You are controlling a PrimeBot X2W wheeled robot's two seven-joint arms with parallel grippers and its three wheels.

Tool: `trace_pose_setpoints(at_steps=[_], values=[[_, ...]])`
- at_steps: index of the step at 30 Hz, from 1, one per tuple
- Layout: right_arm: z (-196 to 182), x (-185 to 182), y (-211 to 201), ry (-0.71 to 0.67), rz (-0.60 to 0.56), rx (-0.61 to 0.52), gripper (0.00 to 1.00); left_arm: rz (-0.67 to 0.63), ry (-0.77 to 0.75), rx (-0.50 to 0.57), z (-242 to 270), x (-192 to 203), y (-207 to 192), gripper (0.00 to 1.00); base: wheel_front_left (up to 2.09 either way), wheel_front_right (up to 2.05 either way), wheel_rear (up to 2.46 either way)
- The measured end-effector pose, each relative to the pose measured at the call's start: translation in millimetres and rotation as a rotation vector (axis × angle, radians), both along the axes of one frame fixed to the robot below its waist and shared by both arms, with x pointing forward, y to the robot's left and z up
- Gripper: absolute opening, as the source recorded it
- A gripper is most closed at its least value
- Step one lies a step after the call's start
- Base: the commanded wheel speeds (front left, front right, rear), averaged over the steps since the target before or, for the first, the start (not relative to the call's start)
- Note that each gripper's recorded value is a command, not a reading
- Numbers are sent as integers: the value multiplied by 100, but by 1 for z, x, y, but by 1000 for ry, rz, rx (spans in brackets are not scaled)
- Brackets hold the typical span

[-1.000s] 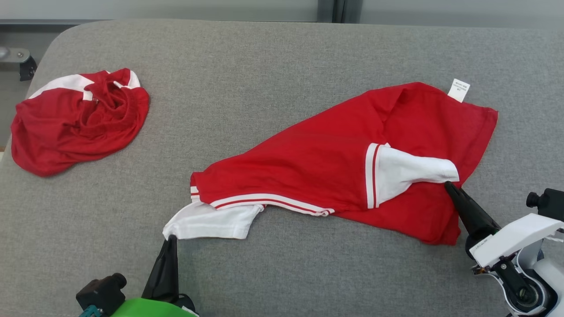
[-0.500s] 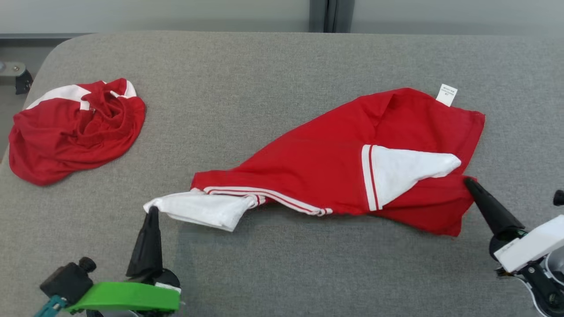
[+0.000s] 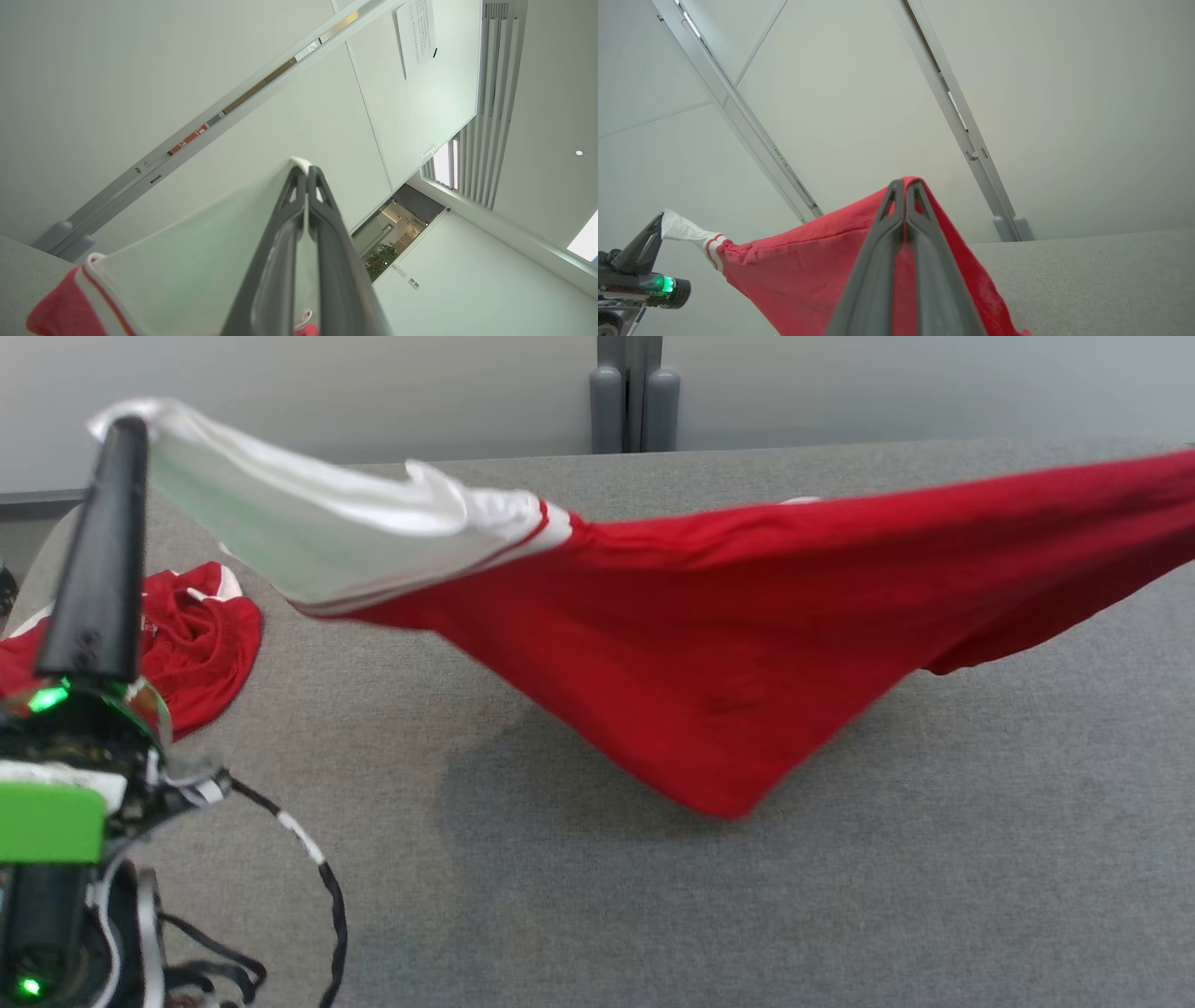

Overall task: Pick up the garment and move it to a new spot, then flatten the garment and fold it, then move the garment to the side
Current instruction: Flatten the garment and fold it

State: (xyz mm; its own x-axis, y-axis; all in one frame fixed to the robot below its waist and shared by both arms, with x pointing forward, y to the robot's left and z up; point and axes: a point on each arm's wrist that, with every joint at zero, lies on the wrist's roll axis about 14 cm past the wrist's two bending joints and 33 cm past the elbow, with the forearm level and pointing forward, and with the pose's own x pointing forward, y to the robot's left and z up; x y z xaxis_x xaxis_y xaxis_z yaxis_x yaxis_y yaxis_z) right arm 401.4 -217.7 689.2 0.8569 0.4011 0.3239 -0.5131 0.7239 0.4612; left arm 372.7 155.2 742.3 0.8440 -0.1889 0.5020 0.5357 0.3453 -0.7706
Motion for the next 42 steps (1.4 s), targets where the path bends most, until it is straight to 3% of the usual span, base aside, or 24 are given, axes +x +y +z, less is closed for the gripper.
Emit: trace_pose_setpoints(at_steps=[4, 9, 15, 21, 28, 33, 38, 42], values=[[49, 9, -12, -116, -21, -96, 0, -52, -101, 63, 51, 17, -17, 0, 0, 0, 0], [81, 46, -26, -174, -64, -132, 0, -37, -130, 126, 84, 77, -30, 0, 0, 0, 0], [74, 130, -26, -159, -147, -259, 0, -5, -116, 210, 92, 167, -51, 0, 0, 0, 0], [78, 216, 1, -209, -212, -325, 0, 60, -234, 248, 110, 236, -62, 0, 0, 0, 0], [31, 280, 10, -236, -272, -351, 0, 53, -262, 191, 61, 303, -78, 0, 0, 0, 0], [-39, 301, 14, -167, -252, -382, 0, 40, -139, 140, -19, 337, -72, 0, 0, 0, 0], [-117, 296, 12, -13, -211, -408, 0, -16, -8, 108, -101, 328, -69, 0, 0, 0, 0], [-141, 277, 8, 51, -196, -395, 0, -55, 108, 87, -158, 296, -65, 0, 0, 0, 0]])
